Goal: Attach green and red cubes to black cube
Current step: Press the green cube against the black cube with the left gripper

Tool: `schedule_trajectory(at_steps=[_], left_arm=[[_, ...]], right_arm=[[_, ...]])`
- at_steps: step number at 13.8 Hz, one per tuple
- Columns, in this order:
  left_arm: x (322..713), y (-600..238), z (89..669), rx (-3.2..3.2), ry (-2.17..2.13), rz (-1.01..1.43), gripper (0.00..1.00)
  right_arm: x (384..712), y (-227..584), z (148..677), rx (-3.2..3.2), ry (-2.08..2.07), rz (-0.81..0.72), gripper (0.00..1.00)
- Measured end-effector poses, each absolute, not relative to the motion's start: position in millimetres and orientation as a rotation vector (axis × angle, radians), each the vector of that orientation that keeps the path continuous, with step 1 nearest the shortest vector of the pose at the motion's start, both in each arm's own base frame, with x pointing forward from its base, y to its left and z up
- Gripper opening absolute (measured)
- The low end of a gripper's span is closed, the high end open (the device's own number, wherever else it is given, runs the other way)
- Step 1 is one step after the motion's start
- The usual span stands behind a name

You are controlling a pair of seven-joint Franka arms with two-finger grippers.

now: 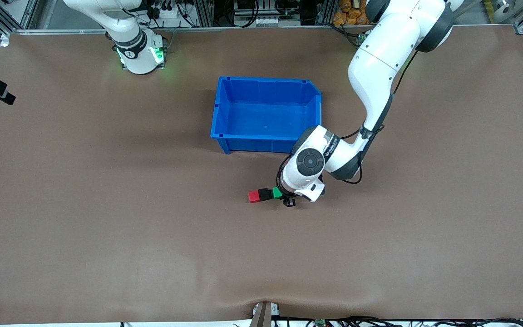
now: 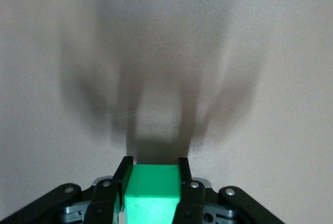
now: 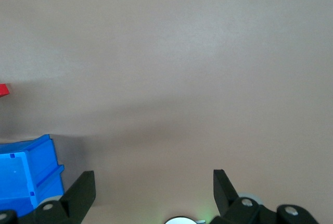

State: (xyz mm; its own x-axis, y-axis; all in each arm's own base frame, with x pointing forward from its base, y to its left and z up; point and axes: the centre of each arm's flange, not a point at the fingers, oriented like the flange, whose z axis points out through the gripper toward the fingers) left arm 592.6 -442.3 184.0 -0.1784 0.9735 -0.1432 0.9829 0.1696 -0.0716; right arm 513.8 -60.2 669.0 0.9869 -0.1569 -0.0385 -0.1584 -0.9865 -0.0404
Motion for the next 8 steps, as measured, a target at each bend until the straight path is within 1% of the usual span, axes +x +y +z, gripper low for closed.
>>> schedule_trajectory(at_steps=[8], left_arm=[[588.1, -451.4, 176.4, 1.974, 2.331, -0.224, 0.40]], right_arm=[[516.1, -49.3, 667.1, -3.108, 0.187, 0.062, 1.00]])
